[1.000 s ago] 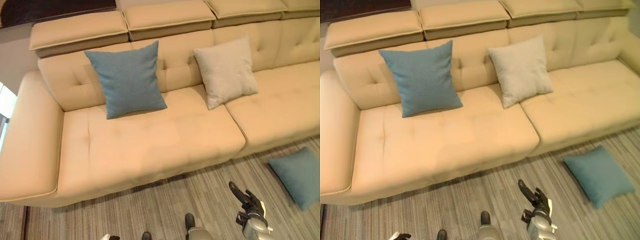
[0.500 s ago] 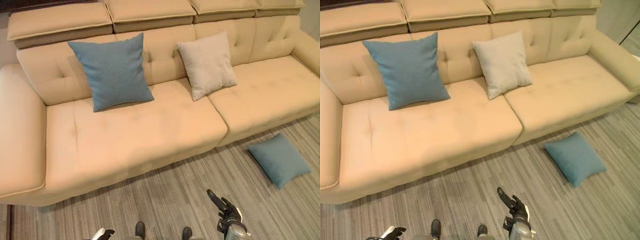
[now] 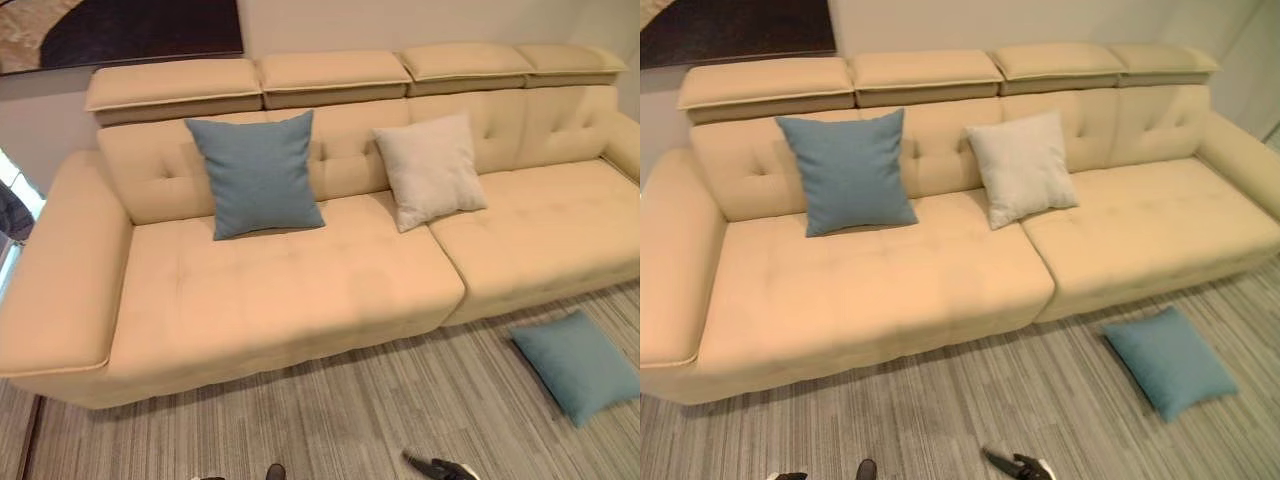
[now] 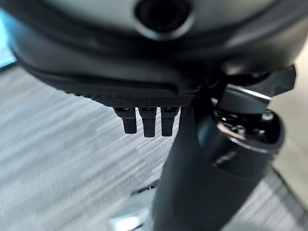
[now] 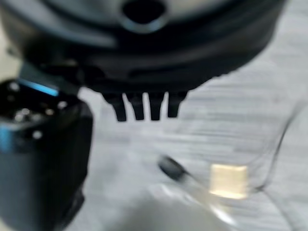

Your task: Pick up all the scattered cushions and arrange them neatly on the sofa.

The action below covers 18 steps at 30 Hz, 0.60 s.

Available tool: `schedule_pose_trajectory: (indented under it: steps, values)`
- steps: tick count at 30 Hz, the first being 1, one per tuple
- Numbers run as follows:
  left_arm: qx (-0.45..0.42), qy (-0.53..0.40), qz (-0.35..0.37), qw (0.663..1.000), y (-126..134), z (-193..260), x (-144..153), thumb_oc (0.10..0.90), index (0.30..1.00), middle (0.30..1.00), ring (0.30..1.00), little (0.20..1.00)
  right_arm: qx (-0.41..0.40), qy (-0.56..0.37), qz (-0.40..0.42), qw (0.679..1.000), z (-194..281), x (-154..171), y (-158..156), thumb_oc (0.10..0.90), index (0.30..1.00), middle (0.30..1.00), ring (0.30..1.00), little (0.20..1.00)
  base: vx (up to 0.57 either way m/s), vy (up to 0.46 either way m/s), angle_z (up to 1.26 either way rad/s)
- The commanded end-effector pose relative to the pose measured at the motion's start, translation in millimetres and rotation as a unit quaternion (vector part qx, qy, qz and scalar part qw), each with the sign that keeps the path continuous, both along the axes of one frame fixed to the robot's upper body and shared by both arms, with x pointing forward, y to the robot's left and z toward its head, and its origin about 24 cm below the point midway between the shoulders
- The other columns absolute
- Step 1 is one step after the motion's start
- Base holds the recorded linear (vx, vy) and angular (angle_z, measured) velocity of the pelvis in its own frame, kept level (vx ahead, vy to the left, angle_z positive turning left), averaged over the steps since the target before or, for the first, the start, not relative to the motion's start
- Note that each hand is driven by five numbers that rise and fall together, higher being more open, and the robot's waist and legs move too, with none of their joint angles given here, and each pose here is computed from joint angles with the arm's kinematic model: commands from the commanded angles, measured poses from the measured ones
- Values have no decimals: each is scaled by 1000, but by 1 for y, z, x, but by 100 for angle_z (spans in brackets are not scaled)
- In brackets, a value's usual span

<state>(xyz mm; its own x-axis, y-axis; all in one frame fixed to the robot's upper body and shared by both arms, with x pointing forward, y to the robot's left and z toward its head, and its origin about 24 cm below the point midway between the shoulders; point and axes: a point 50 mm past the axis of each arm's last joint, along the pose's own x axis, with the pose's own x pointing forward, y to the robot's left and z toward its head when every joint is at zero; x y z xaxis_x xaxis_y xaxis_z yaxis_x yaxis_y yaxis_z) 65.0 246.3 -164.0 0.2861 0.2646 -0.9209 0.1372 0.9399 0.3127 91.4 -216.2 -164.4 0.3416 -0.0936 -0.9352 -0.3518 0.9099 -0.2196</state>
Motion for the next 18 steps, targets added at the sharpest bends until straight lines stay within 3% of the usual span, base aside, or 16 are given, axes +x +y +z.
schedule_pose_trajectory:
  steps: [1,6,13,18]
  values:
    - [-7,18,15,1000,-1,-1,1,800,900,900,900,900,2,-44,25,999,9,31,0,800,900,900,900,900,20,51,16]
    - [2,40,-28,999,-15,-5,-3,800,900,900,900,900,9,-50,9,999,8,33,8,800,900,900,900,900,18,-3,13]
    - [30,21,-129,991,-9,1,23,800,900,900,900,900,-2,-90,-7,996,18,49,-5,800,900,900,900,900,-10,4,1]
    - [38,6,-192,981,-16,4,43,800,900,900,900,900,-13,-138,-68,988,30,68,-22,800,900,900,900,900,-29,66,-110]
